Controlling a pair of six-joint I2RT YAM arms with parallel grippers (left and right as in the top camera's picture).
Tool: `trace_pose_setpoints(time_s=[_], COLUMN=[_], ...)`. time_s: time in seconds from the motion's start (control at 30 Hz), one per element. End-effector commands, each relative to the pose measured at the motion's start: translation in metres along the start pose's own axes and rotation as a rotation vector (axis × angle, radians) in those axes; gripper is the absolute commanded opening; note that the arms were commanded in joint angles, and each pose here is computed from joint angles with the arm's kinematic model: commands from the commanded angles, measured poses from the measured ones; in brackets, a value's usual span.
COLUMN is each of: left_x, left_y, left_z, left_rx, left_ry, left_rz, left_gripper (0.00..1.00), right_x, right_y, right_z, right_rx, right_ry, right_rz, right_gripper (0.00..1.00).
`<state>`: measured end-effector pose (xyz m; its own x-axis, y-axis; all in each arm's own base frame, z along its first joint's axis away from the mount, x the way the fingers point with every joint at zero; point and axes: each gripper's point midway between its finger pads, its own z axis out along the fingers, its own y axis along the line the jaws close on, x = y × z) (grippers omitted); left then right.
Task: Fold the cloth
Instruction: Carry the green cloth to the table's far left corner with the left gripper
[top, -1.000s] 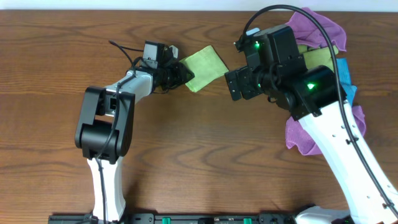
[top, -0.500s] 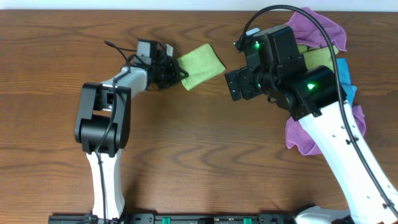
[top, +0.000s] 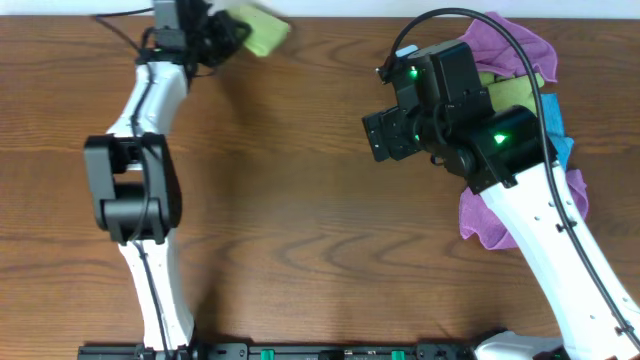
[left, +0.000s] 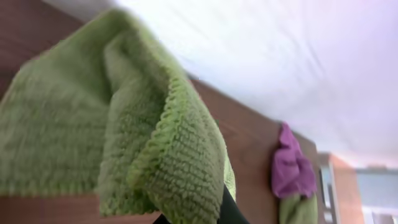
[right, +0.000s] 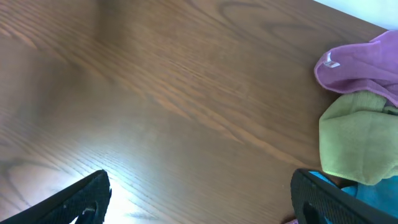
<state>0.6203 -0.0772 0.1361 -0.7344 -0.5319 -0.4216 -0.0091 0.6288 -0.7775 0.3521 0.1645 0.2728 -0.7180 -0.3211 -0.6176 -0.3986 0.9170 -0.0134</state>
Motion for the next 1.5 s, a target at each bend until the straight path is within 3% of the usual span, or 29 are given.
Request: trace_pose_setpoints(time_s=[0.0, 0.27, 0.53, 0.87, 1.13, 1.47], left_x=[-0.039, -0.091, -0.118, -0.116, -0.08, -0.053], left_y=[0.027, 0.094, 0.121, 0.161, 0.2, 0.212], left_z=[-0.029, -0.087, -0.107, -0.081, -0.043, -0.036], left_rx=[-0.064, -0.169, -0.209, -0.227, -0.153, -0.171], left_ry=[-0.1, -0.243, -0.341, -0.38, -0.292, -0.191], left_rz=[-0.031, -0.085, -0.036, -0.055, -0.203, -0.266], left_gripper=[0.06, 0.06, 0.06, 0.06, 0.06, 0.06], right_x=[0.0, -0.001, -0.008, -0.015, -0.019, -0.019], right_y=[-0.007, -0.01, -0.01, -0.01, -0.01, -0.01], right_z=[0.001, 0.001, 0.001, 0.001, 0.001, 0.0], right_rx=[0.022, 0.042, 0.043, 0.043, 0.042, 0.042], right_ry=[0.002, 0.001, -0.028, -0.058, -0.072, -0.075], right_rz=[0.018, 0.018, 0.02, 0.022, 0.023, 0.027], right_gripper=[0.92, 0.93, 0.93, 0.93, 0.93, 0.93])
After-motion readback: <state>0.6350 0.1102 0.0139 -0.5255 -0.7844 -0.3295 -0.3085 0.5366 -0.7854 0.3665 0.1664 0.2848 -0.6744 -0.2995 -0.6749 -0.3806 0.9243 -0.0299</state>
